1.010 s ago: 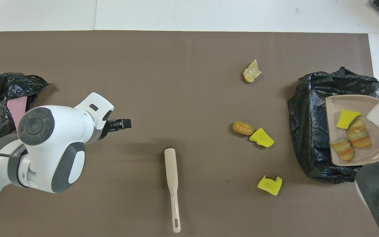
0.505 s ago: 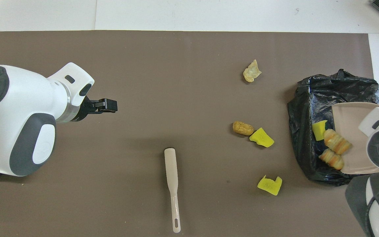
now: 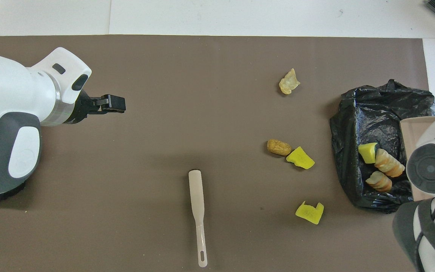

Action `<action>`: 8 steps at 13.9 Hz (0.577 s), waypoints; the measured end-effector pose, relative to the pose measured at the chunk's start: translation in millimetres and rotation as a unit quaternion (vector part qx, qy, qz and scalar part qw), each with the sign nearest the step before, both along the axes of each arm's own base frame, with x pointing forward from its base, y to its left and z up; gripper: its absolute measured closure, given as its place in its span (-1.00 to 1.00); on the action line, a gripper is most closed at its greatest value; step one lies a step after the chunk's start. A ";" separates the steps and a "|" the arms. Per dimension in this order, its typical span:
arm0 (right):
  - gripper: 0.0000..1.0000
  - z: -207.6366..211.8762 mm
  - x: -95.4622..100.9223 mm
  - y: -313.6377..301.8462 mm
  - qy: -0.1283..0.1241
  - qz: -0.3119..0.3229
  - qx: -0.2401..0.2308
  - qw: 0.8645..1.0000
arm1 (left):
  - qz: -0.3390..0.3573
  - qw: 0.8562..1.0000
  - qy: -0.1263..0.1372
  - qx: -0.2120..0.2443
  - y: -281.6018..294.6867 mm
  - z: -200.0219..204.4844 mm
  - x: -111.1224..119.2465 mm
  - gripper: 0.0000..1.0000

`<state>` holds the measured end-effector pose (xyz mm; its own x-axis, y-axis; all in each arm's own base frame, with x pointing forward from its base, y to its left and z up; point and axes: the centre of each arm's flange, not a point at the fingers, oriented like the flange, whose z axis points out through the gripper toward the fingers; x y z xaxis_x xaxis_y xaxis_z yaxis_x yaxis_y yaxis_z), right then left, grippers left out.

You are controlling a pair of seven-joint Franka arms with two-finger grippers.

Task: Sweep and dump trash in bin
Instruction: 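Tip the dustpan into the bag with the right gripper while the left gripper withdraws, then bring the empty dustpan back to the table center with the right gripper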

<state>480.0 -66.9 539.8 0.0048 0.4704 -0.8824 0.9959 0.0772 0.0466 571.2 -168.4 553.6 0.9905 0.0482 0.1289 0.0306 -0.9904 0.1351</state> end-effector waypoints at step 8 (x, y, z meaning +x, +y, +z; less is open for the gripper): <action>0.36 38.9 44.5 33.0 -0.019 -0.010 0.067 0.998 | -0.003 0.999 0.017 0.042 48.5 24.6 9.0 -1.00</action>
<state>524.4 -33.9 578.8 0.0471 0.5833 -0.8109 0.9946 0.0477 0.0921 580.2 -119.8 578.2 0.9946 0.0334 0.0987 0.0286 -0.9983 0.0501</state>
